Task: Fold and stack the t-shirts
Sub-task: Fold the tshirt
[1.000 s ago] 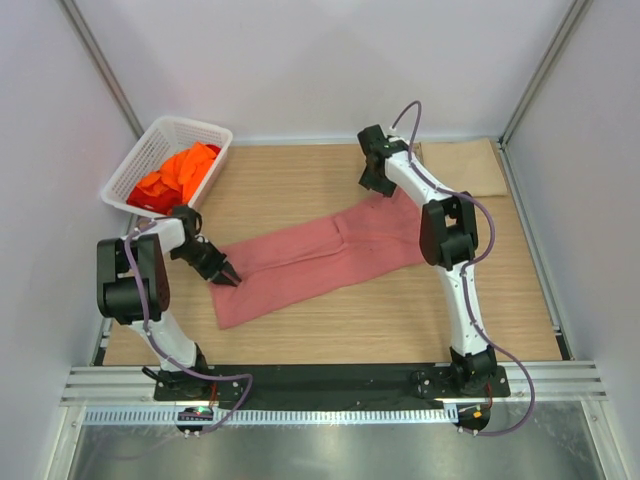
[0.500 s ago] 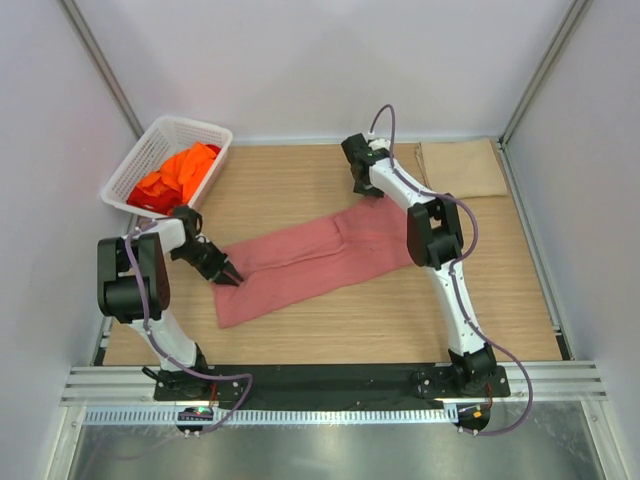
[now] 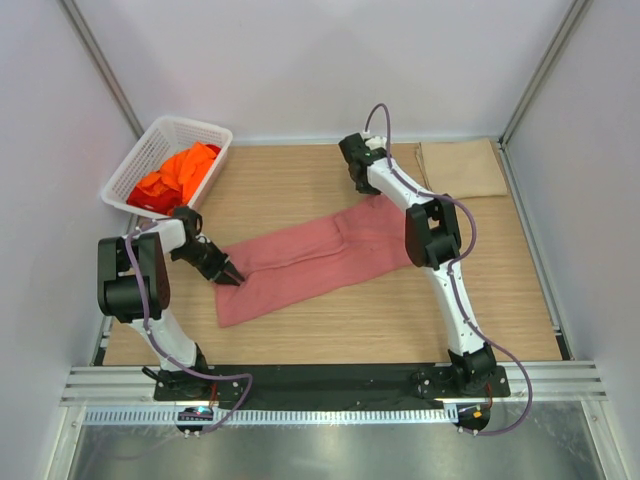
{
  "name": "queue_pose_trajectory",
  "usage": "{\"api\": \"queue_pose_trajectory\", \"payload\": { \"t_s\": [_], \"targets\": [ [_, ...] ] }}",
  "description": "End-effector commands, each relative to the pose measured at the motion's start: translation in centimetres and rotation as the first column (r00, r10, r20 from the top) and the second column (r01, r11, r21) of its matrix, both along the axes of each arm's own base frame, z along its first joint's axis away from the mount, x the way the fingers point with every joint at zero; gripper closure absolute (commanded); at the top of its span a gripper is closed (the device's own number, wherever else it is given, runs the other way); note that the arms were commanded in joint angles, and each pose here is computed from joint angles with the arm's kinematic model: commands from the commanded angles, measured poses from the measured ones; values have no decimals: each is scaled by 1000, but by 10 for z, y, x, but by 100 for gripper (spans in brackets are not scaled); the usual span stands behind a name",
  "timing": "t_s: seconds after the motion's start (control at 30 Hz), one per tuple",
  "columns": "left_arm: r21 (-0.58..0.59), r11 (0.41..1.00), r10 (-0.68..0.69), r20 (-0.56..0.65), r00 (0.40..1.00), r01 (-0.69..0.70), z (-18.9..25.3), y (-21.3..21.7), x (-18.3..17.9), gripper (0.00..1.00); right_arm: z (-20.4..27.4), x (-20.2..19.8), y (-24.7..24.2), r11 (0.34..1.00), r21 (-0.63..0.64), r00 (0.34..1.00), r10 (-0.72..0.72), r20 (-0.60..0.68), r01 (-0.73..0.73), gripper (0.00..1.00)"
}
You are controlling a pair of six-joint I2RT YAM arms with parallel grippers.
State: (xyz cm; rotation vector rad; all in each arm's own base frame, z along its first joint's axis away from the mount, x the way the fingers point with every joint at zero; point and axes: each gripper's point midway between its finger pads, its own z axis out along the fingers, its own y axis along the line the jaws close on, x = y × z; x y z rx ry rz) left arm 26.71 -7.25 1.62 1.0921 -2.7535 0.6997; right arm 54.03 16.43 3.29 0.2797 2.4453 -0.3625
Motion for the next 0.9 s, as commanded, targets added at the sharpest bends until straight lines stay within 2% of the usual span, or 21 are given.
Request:
{"api": "queue_pose_trajectory", "payload": {
  "t_s": [0.0, 0.03, 0.2, 0.4, 0.6, 0.87],
  "targets": [
    [7, 1000, -29, 42, 999, 29, -8, 1, 4, 79, 35, 17, -2, 999, -29, 996, 15, 83, -12, 82],
    [8, 1000, -29, 44, 999, 29, -8, 1, 4, 79, 38, 17, -1, 1000, -26, 996, 18, 87, -16, 91],
    [6, 1000, -30, 54, 998, 30, -5, 1, 7, 79, 64, 19, -3, 1000, -21, 991, 6, 136, -3, 98],
    [13, 999, -34, 46, 998, 34, -8, 2, 4, 79, 103, 3, -17, 999, -29, 985, -35, 166, 41, 99],
    [10, 999, -40, 37, 999, 39, -9, 1, 0, 79, 127, -27, -27, 996, 36, 975, -90, 205, 84, 98],
    [10, 999, -42, 34, 999, 42, -10, 2, -1, 78, 114, -64, -36, 984, 114, 974, -152, 167, 134, 98]
  ]
}}
